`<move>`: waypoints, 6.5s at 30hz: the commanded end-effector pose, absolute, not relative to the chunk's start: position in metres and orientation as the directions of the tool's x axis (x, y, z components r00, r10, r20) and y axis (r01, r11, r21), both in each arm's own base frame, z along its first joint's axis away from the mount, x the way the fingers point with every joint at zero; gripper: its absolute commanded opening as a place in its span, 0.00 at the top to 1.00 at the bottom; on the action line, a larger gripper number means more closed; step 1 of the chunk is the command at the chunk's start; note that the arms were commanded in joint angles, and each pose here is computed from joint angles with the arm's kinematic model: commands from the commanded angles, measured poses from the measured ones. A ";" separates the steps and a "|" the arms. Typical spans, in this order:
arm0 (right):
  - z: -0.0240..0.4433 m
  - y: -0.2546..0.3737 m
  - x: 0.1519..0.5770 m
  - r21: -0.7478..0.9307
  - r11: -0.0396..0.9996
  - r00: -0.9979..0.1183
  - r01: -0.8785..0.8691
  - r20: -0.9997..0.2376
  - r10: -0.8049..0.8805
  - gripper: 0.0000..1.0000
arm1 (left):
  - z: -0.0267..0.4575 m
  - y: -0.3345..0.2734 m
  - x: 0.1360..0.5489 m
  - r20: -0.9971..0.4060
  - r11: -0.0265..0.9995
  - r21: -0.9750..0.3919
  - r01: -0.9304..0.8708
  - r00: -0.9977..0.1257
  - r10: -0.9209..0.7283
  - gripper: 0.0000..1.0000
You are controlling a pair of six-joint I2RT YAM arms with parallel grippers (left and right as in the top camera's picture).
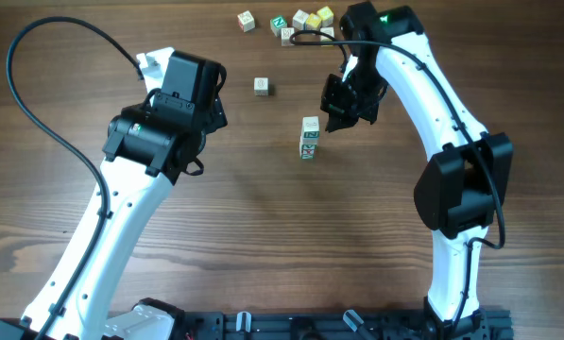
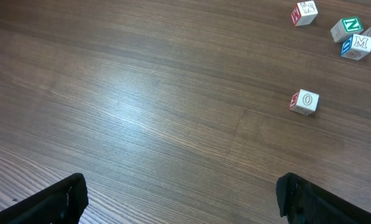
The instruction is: Form a tower
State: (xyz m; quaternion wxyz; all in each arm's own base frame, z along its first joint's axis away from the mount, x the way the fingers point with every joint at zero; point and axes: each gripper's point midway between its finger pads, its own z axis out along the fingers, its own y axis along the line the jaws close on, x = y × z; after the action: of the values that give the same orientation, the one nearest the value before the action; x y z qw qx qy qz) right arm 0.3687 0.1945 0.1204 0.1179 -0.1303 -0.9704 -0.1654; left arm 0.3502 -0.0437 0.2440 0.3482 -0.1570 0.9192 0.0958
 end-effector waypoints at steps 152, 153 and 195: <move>0.176 0.005 0.247 0.286 0.958 0.000 -0.015 -0.958 0.286 0.00 | 0.246 -0.042 0.350 -0.675 0.933 0.071 -0.353 -0.705 -0.216 0.00; 0.176 0.005 0.247 0.285 0.958 0.000 -0.014 -0.958 0.285 0.01 | 0.246 -0.042 0.350 -0.675 0.933 0.071 -0.353 -0.705 -0.216 0.00; 0.176 0.005 0.247 0.285 0.958 0.000 -0.015 -0.958 0.285 0.00 | 0.224 -0.018 0.243 -0.913 0.924 -0.357 -0.140 -0.156 -0.376 0.00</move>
State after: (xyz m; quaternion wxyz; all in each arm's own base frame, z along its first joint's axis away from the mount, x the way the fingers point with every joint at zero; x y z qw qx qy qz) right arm 0.2473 0.0039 0.1747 -0.6977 -0.1075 -0.6998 -0.1096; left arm 0.2485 -0.0123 0.2396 0.6231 -0.1872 0.7554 -0.0776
